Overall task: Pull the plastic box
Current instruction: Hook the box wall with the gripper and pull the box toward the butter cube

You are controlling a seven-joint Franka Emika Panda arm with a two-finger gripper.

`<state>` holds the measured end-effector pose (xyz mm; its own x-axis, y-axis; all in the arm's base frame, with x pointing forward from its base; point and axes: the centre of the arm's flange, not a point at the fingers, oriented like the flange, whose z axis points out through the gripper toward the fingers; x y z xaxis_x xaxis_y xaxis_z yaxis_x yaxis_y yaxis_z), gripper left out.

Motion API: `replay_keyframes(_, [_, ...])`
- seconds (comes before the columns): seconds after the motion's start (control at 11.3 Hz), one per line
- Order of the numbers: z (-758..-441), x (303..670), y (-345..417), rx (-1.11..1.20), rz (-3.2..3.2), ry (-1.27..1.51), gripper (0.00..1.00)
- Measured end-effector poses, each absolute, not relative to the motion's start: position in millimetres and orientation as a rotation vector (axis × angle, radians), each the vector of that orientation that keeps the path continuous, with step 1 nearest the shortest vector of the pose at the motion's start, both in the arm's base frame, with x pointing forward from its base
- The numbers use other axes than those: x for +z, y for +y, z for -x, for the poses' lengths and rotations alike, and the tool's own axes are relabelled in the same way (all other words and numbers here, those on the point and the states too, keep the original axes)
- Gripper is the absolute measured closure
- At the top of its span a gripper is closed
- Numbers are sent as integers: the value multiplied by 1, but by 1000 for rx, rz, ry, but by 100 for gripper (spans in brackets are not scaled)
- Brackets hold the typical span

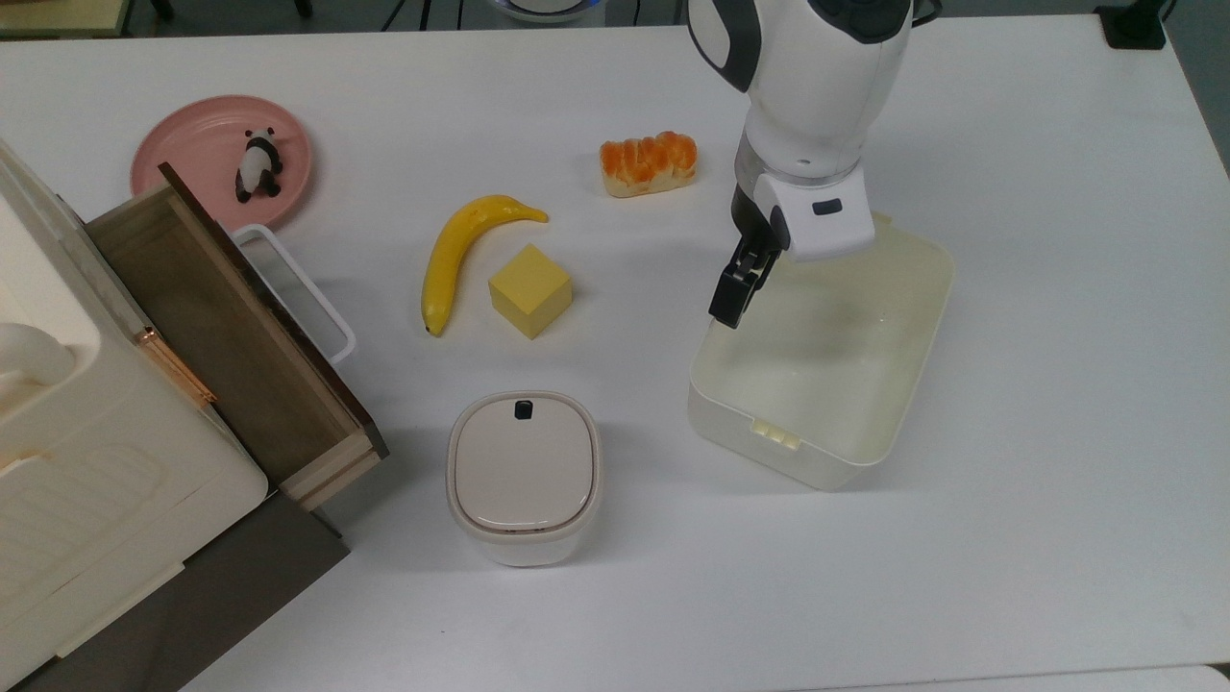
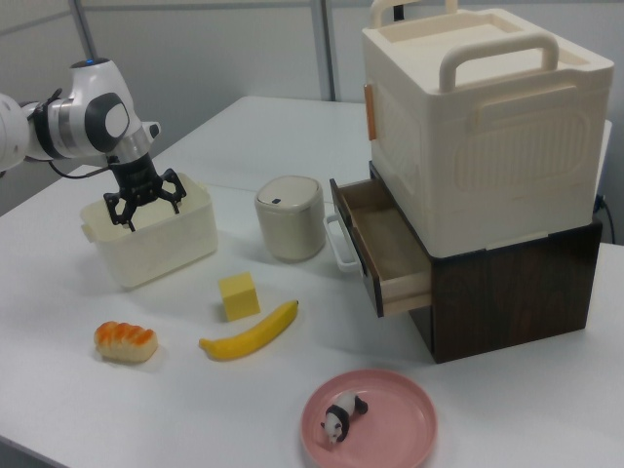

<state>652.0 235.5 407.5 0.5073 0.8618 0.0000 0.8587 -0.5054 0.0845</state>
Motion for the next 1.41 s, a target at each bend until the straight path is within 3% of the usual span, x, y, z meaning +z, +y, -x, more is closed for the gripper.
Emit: replay_keyframes(1.41, [-626, 411, 190, -15, -2687, 1420, 0])
